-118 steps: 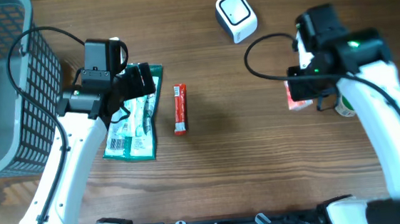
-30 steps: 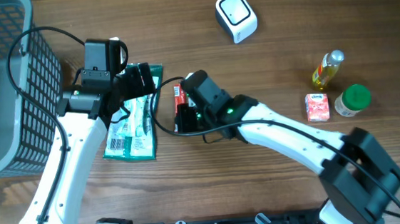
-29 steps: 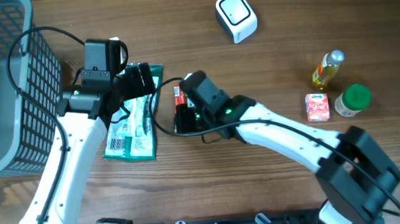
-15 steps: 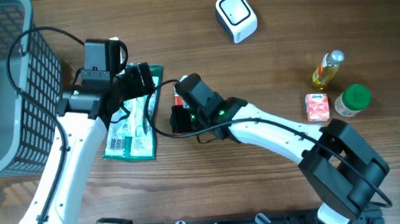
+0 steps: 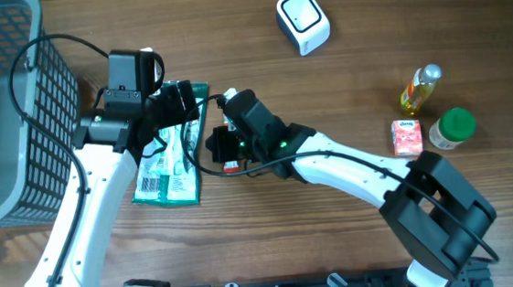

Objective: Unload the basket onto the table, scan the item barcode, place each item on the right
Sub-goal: 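Release the pack and lower the right gripper onto the red stick snack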

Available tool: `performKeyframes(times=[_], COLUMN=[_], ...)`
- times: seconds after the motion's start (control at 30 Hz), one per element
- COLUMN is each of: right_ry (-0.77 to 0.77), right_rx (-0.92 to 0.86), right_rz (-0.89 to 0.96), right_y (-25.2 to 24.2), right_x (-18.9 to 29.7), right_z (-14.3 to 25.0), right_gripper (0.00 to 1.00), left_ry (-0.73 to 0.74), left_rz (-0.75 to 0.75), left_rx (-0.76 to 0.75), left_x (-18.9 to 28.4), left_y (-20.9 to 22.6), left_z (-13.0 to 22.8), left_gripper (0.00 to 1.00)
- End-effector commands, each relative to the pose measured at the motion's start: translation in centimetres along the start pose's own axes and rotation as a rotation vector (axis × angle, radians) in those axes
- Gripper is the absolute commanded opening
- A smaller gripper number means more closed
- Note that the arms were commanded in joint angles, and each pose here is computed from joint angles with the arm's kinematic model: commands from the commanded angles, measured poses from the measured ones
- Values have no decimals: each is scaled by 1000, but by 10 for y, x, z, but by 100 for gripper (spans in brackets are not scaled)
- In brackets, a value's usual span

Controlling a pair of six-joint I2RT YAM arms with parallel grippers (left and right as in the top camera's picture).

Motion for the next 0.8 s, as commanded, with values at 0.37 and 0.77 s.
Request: performKeyframes(times=[0.37, 0.77], right_ry=[-60, 157], right_rx=[-27, -22], right_rz=[175, -18], right_y=[-52, -47], right_x=[-38, -16], right_z=[4, -1], right_gripper=[4, 4], left_ry=[-3, -3], left_rz=[4, 4], left_rx=[5, 5], left_x=[0, 0], left_y=[1, 1], left_z=[-2, -2], left_gripper=[100, 100])
Point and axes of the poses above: each gripper's point midway between its finger pads, its own x axis back along the fingers, its own y axis along the line the jaws close on, z = x × y, the point moved 4 cm from there along x, back along the fingers, and after that the axes turned 9 degrees about -x, right-handed, at the moved point
